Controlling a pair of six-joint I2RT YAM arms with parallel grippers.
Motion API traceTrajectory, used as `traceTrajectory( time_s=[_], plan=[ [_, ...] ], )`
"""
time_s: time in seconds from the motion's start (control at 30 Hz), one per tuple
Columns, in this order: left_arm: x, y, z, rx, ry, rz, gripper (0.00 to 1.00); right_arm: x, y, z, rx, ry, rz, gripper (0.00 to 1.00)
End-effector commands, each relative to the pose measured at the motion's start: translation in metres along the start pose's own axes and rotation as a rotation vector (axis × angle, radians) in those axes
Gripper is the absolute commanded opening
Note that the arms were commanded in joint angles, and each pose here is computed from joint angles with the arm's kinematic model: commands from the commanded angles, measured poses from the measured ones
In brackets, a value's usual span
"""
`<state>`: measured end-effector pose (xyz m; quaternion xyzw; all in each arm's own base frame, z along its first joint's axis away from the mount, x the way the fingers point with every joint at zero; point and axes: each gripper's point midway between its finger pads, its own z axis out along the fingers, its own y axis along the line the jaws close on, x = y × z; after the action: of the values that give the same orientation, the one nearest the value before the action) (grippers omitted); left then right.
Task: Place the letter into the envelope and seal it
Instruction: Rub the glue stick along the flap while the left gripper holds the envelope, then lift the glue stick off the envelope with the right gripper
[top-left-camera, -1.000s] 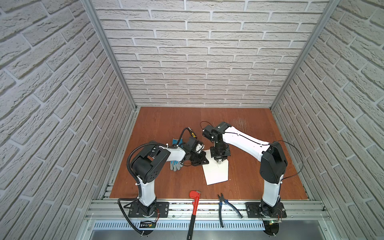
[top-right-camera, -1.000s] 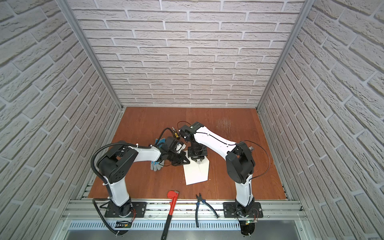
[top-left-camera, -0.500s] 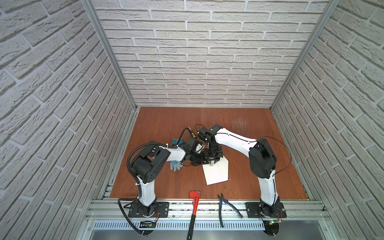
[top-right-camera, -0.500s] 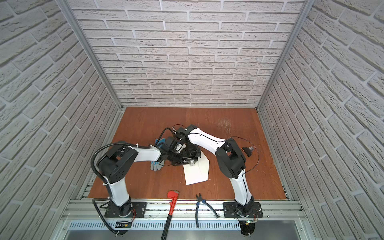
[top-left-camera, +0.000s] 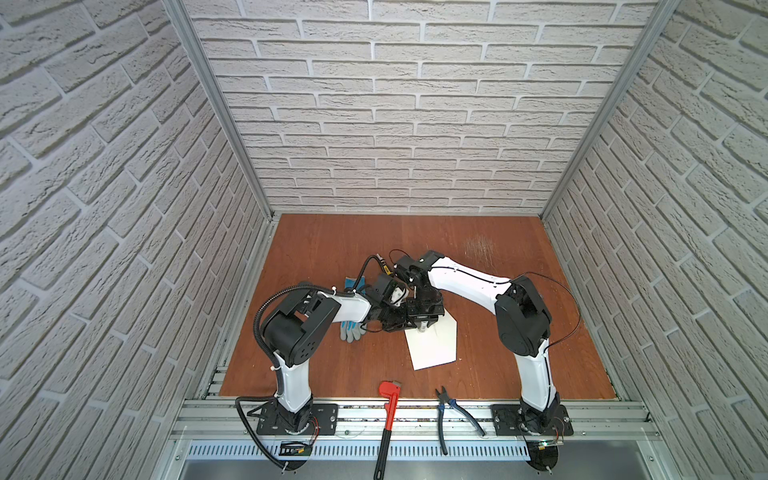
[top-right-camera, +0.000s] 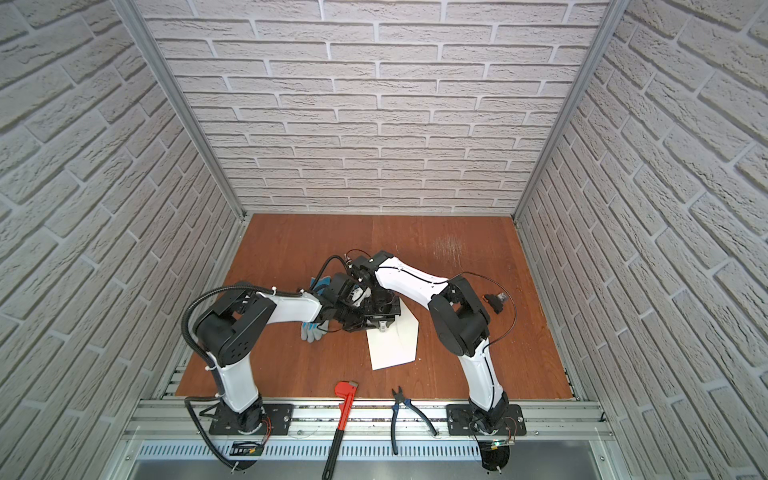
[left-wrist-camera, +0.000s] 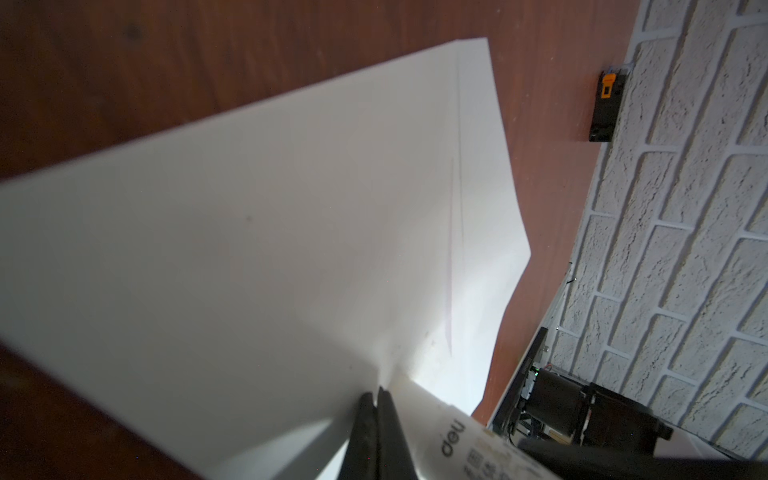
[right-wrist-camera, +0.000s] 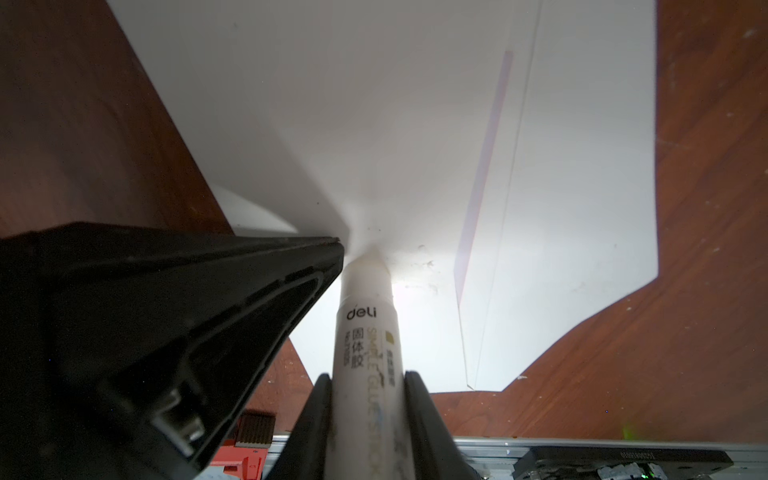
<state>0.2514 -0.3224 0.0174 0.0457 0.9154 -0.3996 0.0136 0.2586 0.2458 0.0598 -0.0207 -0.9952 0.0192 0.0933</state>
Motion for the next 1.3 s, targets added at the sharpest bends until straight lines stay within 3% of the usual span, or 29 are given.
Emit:
traceTrajectory(
  time_s=[0.0,0.7,1.03,1.27],
  plan=[
    [0.023,0.052,0.003,-0.165,0.058,-0.098,0.0,-0.003,-0.038,0.032,0.188,0.018,0.021,0.05],
    [0.024,0.054,0.004,-0.168,0.062,-0.103,0.0,-0.007,-0.057,0.044,0.22,0.033,0.055,0.05],
    [0.023,0.053,0.004,-0.174,0.071,-0.095,0.0,-0.003,-0.053,-0.024,0.116,-0.089,0.02,0.05],
    [0.024,0.064,0.002,-0.233,0.08,-0.082,0.0,0.01,-0.073,-0.071,0.1,-0.187,0.011,0.05]
  ],
)
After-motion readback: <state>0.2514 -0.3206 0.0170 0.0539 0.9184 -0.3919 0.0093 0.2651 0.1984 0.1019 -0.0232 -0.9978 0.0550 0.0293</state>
